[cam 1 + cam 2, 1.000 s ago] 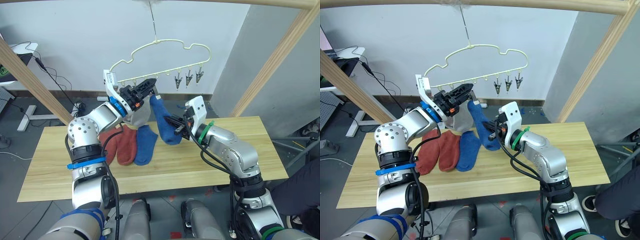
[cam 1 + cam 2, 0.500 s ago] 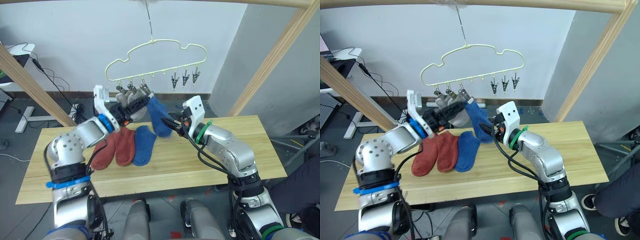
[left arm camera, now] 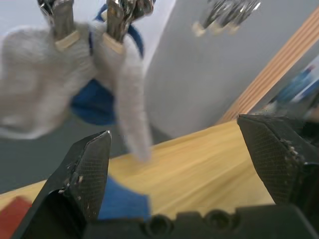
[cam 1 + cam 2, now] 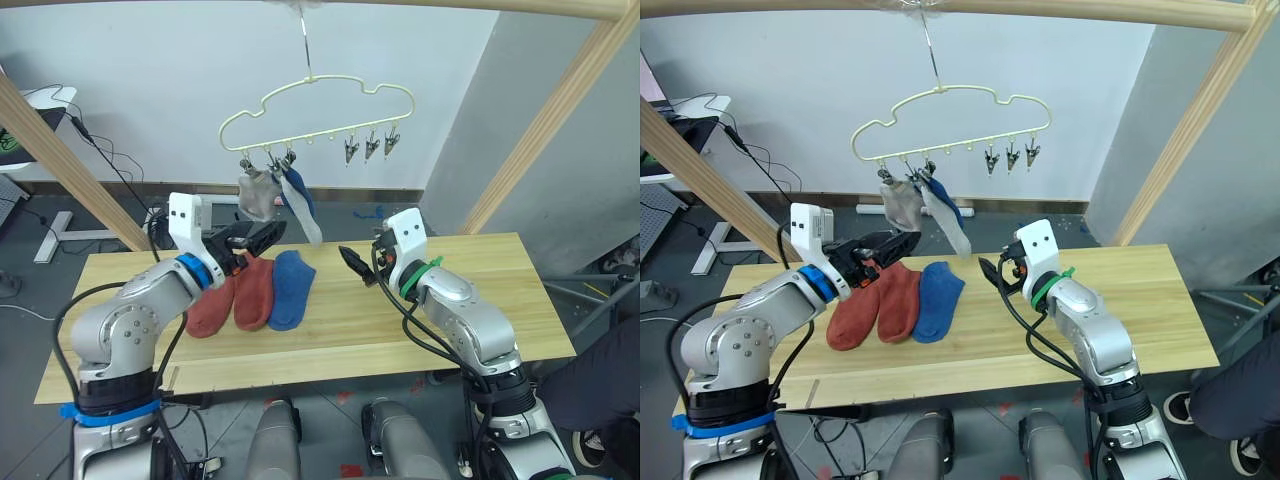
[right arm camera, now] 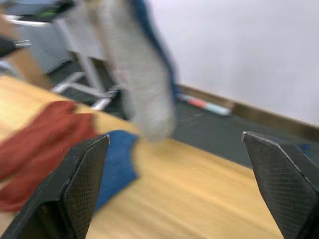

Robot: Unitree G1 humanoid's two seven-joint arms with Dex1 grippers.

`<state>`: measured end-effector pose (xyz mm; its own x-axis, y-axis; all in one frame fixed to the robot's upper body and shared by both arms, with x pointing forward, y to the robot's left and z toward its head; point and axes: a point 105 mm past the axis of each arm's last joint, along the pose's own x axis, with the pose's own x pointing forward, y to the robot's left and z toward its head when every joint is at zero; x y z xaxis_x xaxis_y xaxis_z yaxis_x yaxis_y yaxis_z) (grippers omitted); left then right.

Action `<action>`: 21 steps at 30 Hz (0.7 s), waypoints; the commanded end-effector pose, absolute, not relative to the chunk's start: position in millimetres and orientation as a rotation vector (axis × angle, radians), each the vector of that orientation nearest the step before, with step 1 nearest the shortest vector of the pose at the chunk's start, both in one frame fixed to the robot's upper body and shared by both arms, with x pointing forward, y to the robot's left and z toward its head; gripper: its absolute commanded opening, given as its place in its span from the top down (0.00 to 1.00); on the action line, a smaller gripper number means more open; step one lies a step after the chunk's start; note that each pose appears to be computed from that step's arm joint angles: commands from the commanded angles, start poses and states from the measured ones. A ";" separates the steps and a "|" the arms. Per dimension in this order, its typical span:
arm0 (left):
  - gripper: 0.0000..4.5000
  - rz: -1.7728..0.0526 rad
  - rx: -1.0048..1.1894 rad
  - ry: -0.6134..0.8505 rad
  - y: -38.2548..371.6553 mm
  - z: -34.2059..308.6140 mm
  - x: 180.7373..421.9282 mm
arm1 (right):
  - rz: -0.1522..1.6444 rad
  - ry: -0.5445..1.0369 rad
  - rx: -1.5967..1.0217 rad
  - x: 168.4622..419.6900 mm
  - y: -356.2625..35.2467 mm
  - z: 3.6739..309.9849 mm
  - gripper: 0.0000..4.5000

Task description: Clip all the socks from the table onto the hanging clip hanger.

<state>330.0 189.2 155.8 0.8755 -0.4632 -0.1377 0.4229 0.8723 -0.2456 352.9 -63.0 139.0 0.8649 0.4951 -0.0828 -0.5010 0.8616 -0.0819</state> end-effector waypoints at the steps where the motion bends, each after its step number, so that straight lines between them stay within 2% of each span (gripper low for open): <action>1: 0.00 -0.420 -0.096 0.142 195.5 161.1 325.7 | 0.415 -0.052 -0.132 355.2 -75.4 159.4 0.00; 3: 0.00 -0.463 -0.093 0.077 193.9 168.8 321.7 | 0.364 -0.077 -0.148 357.8 -80.2 162.9 0.00; 6: 0.00 -0.667 -0.184 -0.088 180.3 196.4 306.8 | 0.341 -0.093 -0.070 364.1 -82.5 175.8 0.00; 8: 0.00 -0.734 -0.121 -0.132 174.6 200.7 301.9 | 0.357 -0.109 -0.039 368.4 -79.0 181.7 0.00; 17: 0.00 -0.788 -0.041 -0.247 167.9 211.0 296.1 | 0.409 -0.206 0.026 387.6 -61.3 210.3 0.00; 21: 0.00 -0.781 -0.078 -0.230 168.5 209.4 296.7 | 0.456 -0.234 0.047 398.3 -43.3 219.1 0.00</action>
